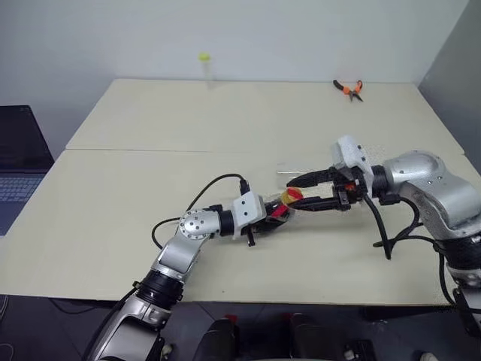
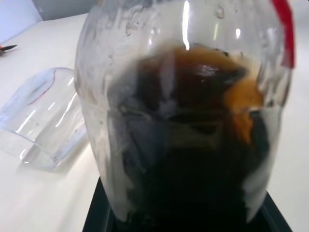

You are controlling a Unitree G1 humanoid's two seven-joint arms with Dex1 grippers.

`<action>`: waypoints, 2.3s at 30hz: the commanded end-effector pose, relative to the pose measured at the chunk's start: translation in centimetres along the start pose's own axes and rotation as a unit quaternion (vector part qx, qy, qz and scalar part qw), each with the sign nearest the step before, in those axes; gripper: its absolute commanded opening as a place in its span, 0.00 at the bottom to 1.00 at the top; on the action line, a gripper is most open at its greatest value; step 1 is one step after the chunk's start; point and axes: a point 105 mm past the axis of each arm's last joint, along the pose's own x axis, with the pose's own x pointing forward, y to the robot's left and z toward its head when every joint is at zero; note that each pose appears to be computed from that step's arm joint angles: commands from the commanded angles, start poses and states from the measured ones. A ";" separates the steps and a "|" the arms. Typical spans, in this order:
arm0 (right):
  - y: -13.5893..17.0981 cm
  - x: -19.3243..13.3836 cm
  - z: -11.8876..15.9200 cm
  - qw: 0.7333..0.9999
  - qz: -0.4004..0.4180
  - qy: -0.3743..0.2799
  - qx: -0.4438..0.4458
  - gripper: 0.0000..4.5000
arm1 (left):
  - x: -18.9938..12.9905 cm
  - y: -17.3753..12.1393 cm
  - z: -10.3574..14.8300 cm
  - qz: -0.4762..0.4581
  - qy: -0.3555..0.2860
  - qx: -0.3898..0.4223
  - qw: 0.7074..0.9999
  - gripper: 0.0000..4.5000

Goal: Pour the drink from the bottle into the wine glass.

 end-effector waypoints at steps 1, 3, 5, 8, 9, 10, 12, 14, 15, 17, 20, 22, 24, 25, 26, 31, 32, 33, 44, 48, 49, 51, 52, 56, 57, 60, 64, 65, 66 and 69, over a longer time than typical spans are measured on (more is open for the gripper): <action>1.5 -1.0 2.2 0.998 -0.044 -0.053 0.004 0.81 | 0.0 1.1 2.6 0.020 -0.047 0.027 0.998 0.26; 2.1 -1.2 2.4 0.993 -0.084 -0.079 0.015 0.97 | 0.0 1.3 2.6 0.027 -0.048 0.023 0.998 0.26; 2.8 -1.0 2.7 0.987 -0.121 -0.105 0.024 1.00 | 0.0 1.4 2.5 0.029 -0.048 0.020 0.998 0.26; 3.7 -0.1 3.4 0.974 -0.167 -0.147 0.033 1.00 | 0.2 1.4 2.4 0.029 -0.047 0.018 0.998 0.26; 3.6 0.2 3.6 0.969 -0.187 -0.157 0.032 1.00 | 0.3 1.4 2.3 0.028 -0.047 0.017 0.998 0.26; 3.4 0.4 3.7 0.963 -0.212 -0.161 0.028 1.00 | 0.4 1.4 2.3 0.027 -0.047 0.016 0.998 0.26; 2.7 0.8 3.8 0.953 -0.250 -0.169 0.024 1.00 | 0.6 1.3 2.3 0.024 -0.048 0.015 0.998 0.26; 1.8 0.8 4.0 0.942 -0.284 -0.179 0.025 1.00 | 0.8 1.3 2.3 0.021 -0.049 0.016 0.998 0.26; 1.3 0.7 3.7 0.938 -0.299 -0.175 0.023 1.00 | 1.0 1.4 2.4 0.019 -0.051 0.016 0.998 0.26; 0.9 0.6 3.0 0.936 -0.313 -0.162 0.018 1.00 | 1.3 1.4 2.6 0.017 -0.054 0.017 0.998 0.26; 0.6 0.0 2.3 0.932 -0.329 -0.149 0.019 1.00 | 1.4 1.5 2.6 0.017 -0.055 0.017 0.998 0.26; 0.5 -0.4 1.9 0.931 -0.336 -0.140 0.018 1.00 | 1.4 1.5 2.6 0.017 -0.056 0.017 0.998 0.26; 0.5 -0.8 1.4 0.930 -0.341 -0.133 0.019 1.00 | 1.4 1.5 2.6 0.016 -0.056 0.017 0.998 0.26; 0.5 -1.1 1.2 0.930 -0.344 -0.130 0.021 1.00 | 1.4 1.5 2.5 0.016 -0.057 0.016 0.998 0.26; 0.5 -1.5 1.0 0.929 -0.346 -0.129 0.026 1.00 | 1.4 1.5 2.5 0.016 -0.057 0.016 0.998 0.26; 1.9 -2.5 0.3 0.937 -0.321 -0.126 0.050 1.00 | 1.4 1.5 2.4 0.017 -0.055 0.016 0.998 0.25; 2.4 -2.6 0.2 0.942 -0.307 -0.125 0.058 1.00 | 1.4 1.5 2.3 0.017 -0.055 0.016 0.998 0.25; 2.8 -2.5 0.1 0.946 -0.295 -0.122 0.064 1.00 | 1.4 1.5 2.3 0.017 -0.055 0.016 0.998 0.25; 4.9 -2.6 0.9 0.962 -0.236 -0.111 0.079 1.00 | 1.3 1.5 2.3 0.020 -0.055 0.016 0.998 0.25; 4.0 -1.8 2.5 0.956 -0.255 -0.133 0.054 1.00 | 1.4 1.5 2.3 0.020 -0.057 0.015 0.998 0.25; 3.7 -1.4 2.7 0.955 -0.260 -0.135 0.049 1.00 | 1.4 1.5 2.3 0.020 -0.057 0.015 0.998 0.25; 2.9 -0.9 2.8 0.951 -0.278 -0.132 0.035 1.00 | 1.5 1.5 2.4 0.020 -0.058 0.014 0.998 0.25; 2.6 -0.7 2.8 0.950 -0.282 -0.131 0.031 1.00 | 1.5 1.5 2.4 0.020 -0.058 0.013 0.998 0.25; 2.1 -0.2 2.4 0.949 -0.291 -0.122 0.019 1.00 | 1.6 1.6 2.4 0.020 -0.059 0.012 0.998 0.25; 2.0 -0.2 2.4 0.948 -0.294 -0.121 0.018 1.00 | 1.6 1.6 2.4 0.020 -0.058 0.012 0.998 0.25; 1.6 -0.8 2.0 0.943 -0.307 -0.125 0.026 1.00 | 1.5 1.6 2.3 0.020 -0.058 0.011 0.998 0.25; 1.6 -1.9 1.5 0.939 -0.317 -0.128 0.045 1.00 | 1.4 1.5 2.2 0.020 -0.056 0.011 0.998 0.25; 1.8 -2.1 1.4 0.938 -0.316 -0.131 0.050 1.00 | 1.4 1.5 2.2 0.020 -0.055 0.011 0.998 0.25; 2.0 -2.4 1.3 0.938 -0.314 -0.133 0.056 1.00 | 1.4 1.5 2.2 0.020 -0.055 0.011 0.998 0.25; 2.6 -2.7 1.1 0.942 -0.302 -0.132 0.070 1.00 | 1.4 1.5 2.1 0.018 -0.054 0.012 0.998 0.25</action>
